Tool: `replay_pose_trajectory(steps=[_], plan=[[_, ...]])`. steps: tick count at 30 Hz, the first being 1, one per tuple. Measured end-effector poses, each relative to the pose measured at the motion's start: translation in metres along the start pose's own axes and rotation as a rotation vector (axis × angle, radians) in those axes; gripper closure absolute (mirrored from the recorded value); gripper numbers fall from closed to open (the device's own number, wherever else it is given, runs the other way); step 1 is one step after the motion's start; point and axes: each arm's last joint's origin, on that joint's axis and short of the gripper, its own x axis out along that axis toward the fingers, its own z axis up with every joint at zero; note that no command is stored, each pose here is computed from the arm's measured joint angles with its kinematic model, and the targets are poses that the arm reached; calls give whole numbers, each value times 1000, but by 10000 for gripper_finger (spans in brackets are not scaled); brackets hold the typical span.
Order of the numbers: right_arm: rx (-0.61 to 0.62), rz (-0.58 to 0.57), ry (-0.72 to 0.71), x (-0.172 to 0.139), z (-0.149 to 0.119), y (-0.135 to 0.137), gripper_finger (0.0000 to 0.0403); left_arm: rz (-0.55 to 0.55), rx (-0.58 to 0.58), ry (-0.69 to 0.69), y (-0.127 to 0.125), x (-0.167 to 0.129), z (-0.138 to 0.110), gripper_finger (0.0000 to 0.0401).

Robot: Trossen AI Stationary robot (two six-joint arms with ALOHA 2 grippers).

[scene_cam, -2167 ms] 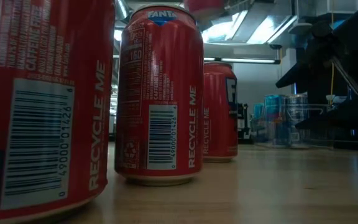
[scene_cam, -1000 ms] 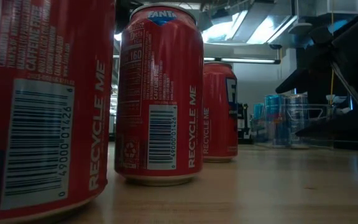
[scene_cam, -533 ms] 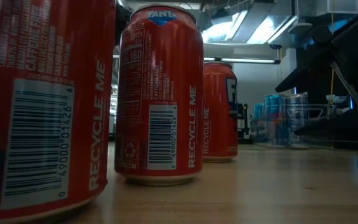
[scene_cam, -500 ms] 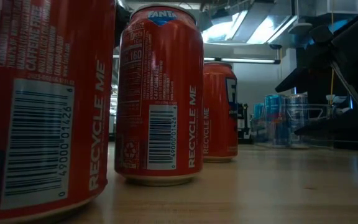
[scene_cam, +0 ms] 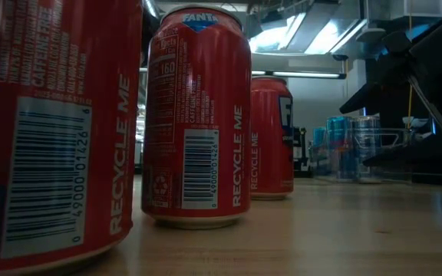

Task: Sort soda cans
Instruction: Put the white pink soda can into the center transparent bin

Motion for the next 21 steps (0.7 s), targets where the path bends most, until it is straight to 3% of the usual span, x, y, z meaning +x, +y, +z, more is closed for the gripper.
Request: replay_pose_trajectory(steps=[12,21], plan=[[0,0,0,0,0,0,29,19,-21,-11,1,0,1,46],[-1,0,0,0,0,0,29,10,0,-38,-2,-18,8,47]])
